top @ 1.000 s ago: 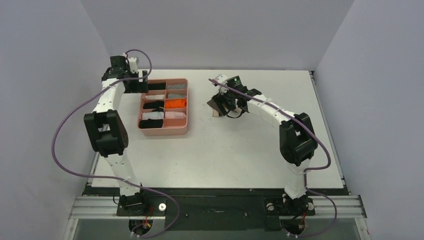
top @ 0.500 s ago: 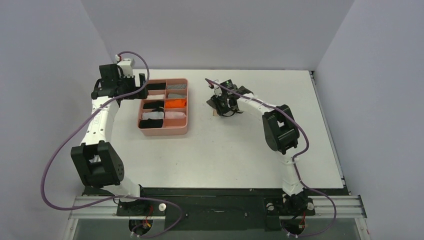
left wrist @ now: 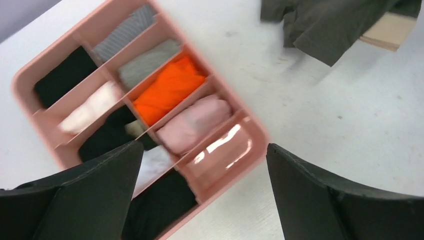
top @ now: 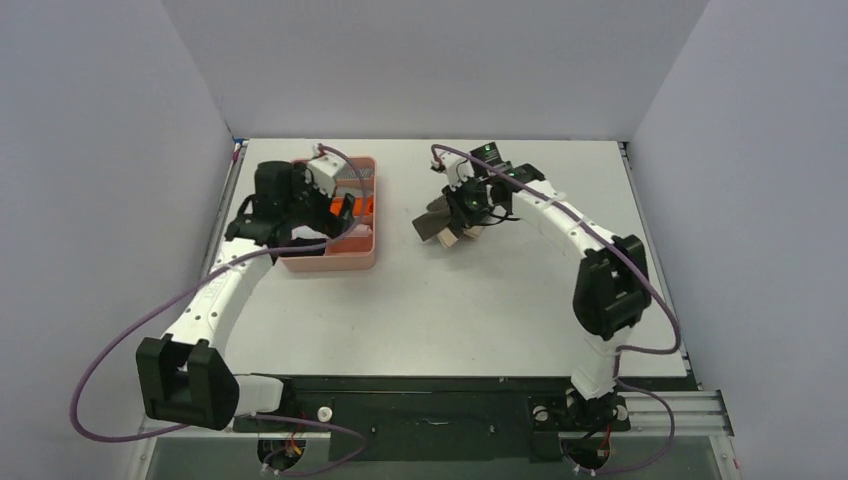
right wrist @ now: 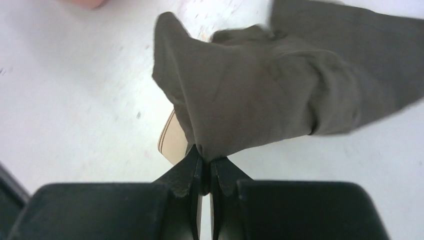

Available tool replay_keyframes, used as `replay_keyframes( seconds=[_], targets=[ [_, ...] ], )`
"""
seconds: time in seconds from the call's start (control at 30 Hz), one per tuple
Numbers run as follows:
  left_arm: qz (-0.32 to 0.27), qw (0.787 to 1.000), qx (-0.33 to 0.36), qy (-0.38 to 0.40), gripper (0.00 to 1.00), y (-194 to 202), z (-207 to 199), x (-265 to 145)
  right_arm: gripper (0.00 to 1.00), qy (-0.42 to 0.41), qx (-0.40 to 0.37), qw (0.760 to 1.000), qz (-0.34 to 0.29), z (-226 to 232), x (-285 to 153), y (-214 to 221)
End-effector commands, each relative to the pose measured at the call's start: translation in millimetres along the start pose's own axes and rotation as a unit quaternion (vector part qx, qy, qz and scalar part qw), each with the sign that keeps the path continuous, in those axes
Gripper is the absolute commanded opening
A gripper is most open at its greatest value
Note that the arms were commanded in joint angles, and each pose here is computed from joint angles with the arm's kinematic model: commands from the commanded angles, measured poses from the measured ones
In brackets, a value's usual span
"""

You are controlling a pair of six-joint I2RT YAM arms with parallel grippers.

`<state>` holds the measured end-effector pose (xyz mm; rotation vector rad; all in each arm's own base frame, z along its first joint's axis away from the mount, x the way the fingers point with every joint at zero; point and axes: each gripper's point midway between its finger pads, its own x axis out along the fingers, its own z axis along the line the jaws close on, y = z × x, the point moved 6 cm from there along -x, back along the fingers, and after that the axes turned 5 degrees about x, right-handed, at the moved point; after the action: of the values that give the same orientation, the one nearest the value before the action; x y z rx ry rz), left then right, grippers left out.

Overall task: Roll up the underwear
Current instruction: Flatten out the underwear at the center of the board.

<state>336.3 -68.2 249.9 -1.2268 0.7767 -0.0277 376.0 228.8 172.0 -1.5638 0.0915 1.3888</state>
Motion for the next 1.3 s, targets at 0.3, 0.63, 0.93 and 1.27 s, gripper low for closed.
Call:
replay_keyframes(
  seconds=[0.3,0.63,0.93,1.27],
  targets=[
    [-0.076,0.957,0.244,0.136,0.97,-23.1,-156.1,53.8,0.0,-0.165,0.075,0.982,0.06,6.3,-75.4,62.5],
    [-0.083,0.921,0.343,0.166,0.97,-37.7,-248.3,70.1,0.0,-0.21,0.143,0.964,0.074,-20.4,-63.4,65.1],
    [-0.073,0.874,0.459,0.143,0.99,-15.4,-294.7,89.2,0.0,-0.232,0.175,0.955,0.065,-27.4,-65.3,64.5],
    [-0.083,0.842,0.529,0.057,0.76,-3.6,-297.9,105.2,0.0,-0.236,0.184,0.952,0.067,-28.3,-64.7,67.2]
  ],
)
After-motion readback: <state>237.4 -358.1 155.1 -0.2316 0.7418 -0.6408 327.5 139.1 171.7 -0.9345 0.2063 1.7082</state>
